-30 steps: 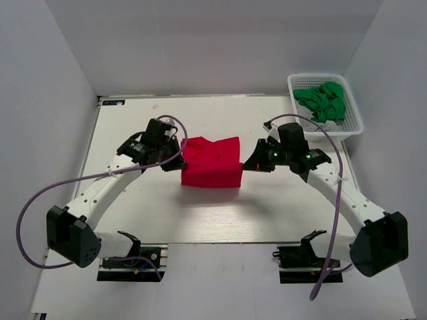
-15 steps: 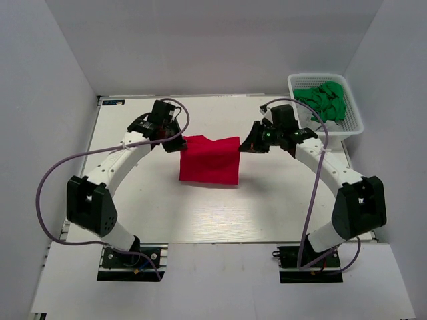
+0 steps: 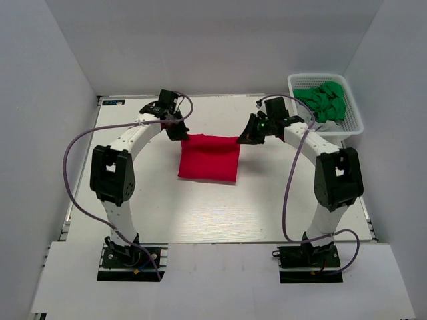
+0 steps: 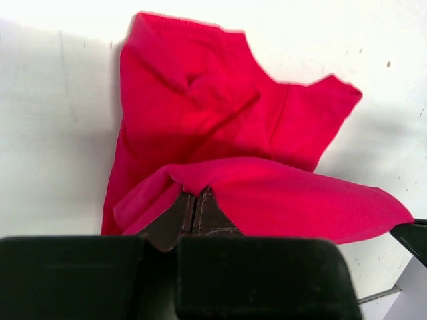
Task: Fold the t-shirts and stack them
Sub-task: Fold the long partially folded tshirt into a neat square
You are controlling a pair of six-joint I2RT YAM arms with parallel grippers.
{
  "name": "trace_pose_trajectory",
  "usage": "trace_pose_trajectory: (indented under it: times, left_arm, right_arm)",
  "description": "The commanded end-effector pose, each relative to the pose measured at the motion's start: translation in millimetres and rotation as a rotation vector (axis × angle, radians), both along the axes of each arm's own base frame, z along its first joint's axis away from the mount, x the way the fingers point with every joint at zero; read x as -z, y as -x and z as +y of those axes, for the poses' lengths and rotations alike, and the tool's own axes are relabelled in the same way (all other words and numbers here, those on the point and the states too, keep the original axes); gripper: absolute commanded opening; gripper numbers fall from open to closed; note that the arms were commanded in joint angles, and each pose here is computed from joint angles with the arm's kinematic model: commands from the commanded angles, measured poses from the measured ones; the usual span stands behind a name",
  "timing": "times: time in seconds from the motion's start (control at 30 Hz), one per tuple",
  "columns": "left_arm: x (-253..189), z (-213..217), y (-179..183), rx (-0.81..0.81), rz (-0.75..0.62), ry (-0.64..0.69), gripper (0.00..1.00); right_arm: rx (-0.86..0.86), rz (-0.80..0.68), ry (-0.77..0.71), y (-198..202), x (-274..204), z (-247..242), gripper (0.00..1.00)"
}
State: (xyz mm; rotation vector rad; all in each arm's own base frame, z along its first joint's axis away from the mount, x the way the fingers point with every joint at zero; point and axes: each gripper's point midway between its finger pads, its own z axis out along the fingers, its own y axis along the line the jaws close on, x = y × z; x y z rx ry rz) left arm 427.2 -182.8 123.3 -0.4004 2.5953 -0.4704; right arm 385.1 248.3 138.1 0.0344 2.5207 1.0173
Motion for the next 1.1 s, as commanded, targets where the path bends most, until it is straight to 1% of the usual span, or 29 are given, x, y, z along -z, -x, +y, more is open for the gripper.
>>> trace_pose_trajectory:
  times: [0.0,0.03,0.07,0.2,0.23,0.27,0.3,0.33,0.37,0.4,0.43,0.47,0.5,0.57,0.6,0.63,0.67,0.7,0.73,0.77,0.8,0.83,0.87,0.97,1.07]
  left_arm:
    - [-19,3,-27,0.009,-0.070,0.033,0.00]
    - [-16,0,-30,0.024,-0.067,0.035,0.00]
    - [-11,0,-41,0.022,-0.068,0.044,0.00]
    - [-1,-9,-51,0.070,-0.064,0.062,0.00]
    - [2,-8,-58,0.067,-0.062,0.070,0.02]
    - [5,-9,-62,0.074,-0.070,0.066,0.10]
    - [7,-10,-65,0.074,-0.070,0.066,0.49]
    - [1,-12,-72,0.075,-0.089,0.071,0.74]
    - [0,-8,-77,0.081,-0.098,0.072,0.99]
    - [3,-6,-81,0.072,-0.093,0.058,1.00]
    - [-13,-7,-91,0.066,-0.131,0.058,1.00]
    - [-24,0,-97,0.055,-0.154,0.046,1.00]
    - [-22,4,-96,0.041,-0.135,0.023,1.00]
    - [-42,4,-99,0.049,-0.181,0.027,1.00]
    - [-43,2,-94,0.078,-0.185,0.031,1.00]
    - [-51,2,-87,0.095,-0.214,0.043,1.00]
    - [-53,-5,-80,0.110,-0.226,0.047,1.00]
    - [-55,-11,-74,0.128,-0.235,0.061,1.00]
    - [-46,-13,-68,0.143,-0.237,0.081,1.00]
    - [-58,-17,-62,0.163,-0.269,0.110,1.00]
    - [-59,-24,-56,0.195,-0.273,0.148,1.00]
    - [-51,-26,-55,0.207,-0.273,0.163,1.00]
    - [-57,-38,-49,0.248,-0.283,0.200,1.00]
    - [-53,-57,-47,0.311,-0.277,0.274,1.00]
    - [-46,-74,-55,0.359,-0.277,0.316,1.00]
  right_arm:
    - [0.038,-0.044,-0.006,-30,-5,-4,0.00]
    - [0.050,-0.047,-0.011,-35,-7,-6,0.00]
    - [0.056,-0.041,-0.011,-40,-1,-4,0.00]
    - [0.095,-0.003,-0.007,-54,14,-7,0.00]
    - [0.100,-0.001,-0.008,-57,17,-7,0.00]
    - [0.113,0.000,-0.019,-62,21,-8,0.00]
    - [0.109,-0.024,-0.034,-68,19,-6,0.00]
    - [0.112,-0.030,-0.046,-71,16,-4,0.04]
    - [0.111,-0.044,-0.062,-79,12,-3,0.15]
    - [0.117,-0.041,-0.053,-84,16,-3,0.31]
    - [0.119,-0.072,-0.054,-94,7,-5,0.49]
    - [0.108,-0.092,-0.059,-101,-1,-3,0.86]
    - [0.100,-0.083,-0.054,-101,-2,-3,0.90]
    - [0.073,-0.144,-0.057,-100,-24,0,0.90]
    - [0.066,-0.164,-0.058,-98,-29,0,0.90]
    - [0.076,-0.158,-0.044,-93,-24,-2,0.90]
    - [0.073,-0.201,-0.048,-86,-38,-4,0.90]
    - [0.074,-0.217,-0.048,-84,-40,-6,0.90]
    - [0.068,-0.205,-0.041,-76,-33,-7,0.90]
    - [0.060,-0.225,-0.049,-69,-42,-8,0.90]
    - [0.035,-0.219,-0.053,-62,-37,-6,0.90]
    - [0.005,-0.217,-0.072,-55,-37,0,0.90]
    - [-0.026,-0.221,-0.098,-47,-40,5,0.90]
    - [-0.068,-0.216,-0.126,-42,-36,15,0.90]
    - [-0.084,-0.212,-0.149,-44,-30,20,0.90]
